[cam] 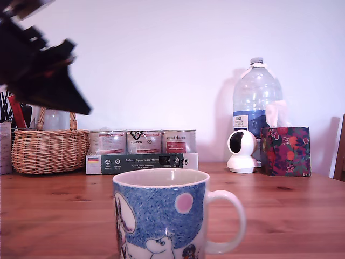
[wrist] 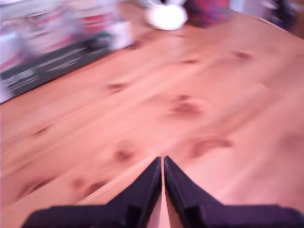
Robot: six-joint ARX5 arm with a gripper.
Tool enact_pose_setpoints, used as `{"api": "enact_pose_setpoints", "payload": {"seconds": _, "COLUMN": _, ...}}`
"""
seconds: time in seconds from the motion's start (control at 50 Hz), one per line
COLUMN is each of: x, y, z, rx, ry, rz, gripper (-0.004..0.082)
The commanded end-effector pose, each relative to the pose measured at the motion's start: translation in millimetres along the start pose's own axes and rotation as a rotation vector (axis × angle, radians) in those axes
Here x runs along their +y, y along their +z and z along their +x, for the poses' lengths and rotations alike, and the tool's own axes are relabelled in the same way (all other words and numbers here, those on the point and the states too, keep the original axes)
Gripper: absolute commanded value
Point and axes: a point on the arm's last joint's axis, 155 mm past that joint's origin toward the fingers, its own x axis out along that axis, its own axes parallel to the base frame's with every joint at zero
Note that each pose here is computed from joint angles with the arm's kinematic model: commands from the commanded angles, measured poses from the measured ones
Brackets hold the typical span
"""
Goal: Pick up the coffee capsules from the table one by one and drop them inside the nearest coffee cup
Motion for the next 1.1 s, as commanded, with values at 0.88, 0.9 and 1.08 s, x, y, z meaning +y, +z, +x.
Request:
{"api": "enact_pose_setpoints", "payload": {"seconds": 0.88, "x": 88, "y": -36, "z": -94, "rx": -0.195, "ry": 0.303, "rz": -0.262, "gripper": -0.0011}}
{"api": "enact_pose_setpoints", "payload": {"seconds": 0.9, "x": 87, "y": -35, "z": -96, "rx": -0.204, "ry": 0.307, "rz": -0.260, "gripper": -0.0011}}
{"api": "enact_pose_setpoints", "payload": {"seconds": 1.08, "x": 82, "y": -30, "z": -111, "rx": -0.268, "ry": 0.323, "rz": -0.265, "gripper": -0.0011}}
